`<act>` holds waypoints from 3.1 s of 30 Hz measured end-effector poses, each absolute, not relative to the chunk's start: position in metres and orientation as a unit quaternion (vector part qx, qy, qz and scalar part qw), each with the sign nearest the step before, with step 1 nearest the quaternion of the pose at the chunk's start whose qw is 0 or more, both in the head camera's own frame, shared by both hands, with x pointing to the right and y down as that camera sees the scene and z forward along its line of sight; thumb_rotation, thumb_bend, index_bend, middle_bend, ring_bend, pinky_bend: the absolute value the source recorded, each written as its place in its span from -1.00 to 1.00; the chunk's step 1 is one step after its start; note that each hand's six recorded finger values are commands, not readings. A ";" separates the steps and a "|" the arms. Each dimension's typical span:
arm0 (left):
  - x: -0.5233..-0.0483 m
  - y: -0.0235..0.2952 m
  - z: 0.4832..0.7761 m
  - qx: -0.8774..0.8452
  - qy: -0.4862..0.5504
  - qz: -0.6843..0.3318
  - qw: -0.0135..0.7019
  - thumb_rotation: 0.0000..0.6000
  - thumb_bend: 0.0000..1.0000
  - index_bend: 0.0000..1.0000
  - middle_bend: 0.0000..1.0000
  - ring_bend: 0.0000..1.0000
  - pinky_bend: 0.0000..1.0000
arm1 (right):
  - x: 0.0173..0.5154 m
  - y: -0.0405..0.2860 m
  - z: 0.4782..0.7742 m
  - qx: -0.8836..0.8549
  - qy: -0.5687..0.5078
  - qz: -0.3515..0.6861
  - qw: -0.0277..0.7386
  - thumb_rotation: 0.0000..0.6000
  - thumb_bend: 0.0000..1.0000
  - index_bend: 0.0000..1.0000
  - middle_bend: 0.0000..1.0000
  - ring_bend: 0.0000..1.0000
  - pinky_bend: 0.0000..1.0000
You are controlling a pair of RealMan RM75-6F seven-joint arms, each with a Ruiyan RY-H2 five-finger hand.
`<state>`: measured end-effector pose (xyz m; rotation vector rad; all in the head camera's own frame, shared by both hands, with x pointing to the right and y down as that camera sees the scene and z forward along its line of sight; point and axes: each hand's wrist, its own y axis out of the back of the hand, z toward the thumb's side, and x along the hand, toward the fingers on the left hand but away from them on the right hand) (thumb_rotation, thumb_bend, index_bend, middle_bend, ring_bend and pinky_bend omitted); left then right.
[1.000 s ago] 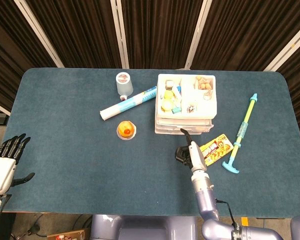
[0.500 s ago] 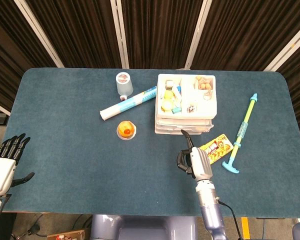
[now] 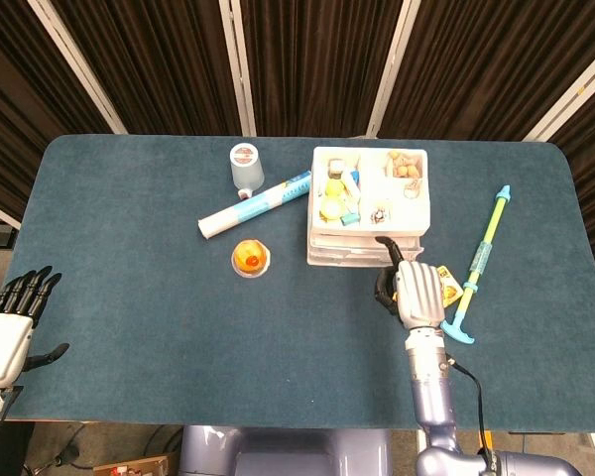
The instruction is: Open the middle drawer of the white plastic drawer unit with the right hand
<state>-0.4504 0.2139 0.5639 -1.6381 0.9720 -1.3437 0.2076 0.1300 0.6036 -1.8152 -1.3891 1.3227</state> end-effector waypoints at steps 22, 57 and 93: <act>-0.450 0.215 0.564 -0.648 0.382 -0.529 0.394 1.00 -0.97 -0.96 -1.00 -1.00 -0.83 | 0.229 0.121 0.632 -0.637 -0.485 0.559 0.217 1.00 0.56 -0.04 0.77 0.79 0.88; -0.450 0.215 0.565 -0.648 0.380 -0.532 0.391 1.00 -0.98 -0.96 -1.00 -1.00 -0.83 | 0.242 0.164 0.622 -0.669 -0.484 0.529 0.198 1.00 0.56 0.07 0.80 0.81 0.91; -0.450 0.217 0.558 -0.645 0.390 -0.522 0.399 1.00 -0.97 -0.95 -1.00 -1.00 -0.83 | 0.374 0.238 0.543 -0.593 -0.356 0.550 0.468 1.00 -0.88 -1.00 -1.00 -1.00 -0.75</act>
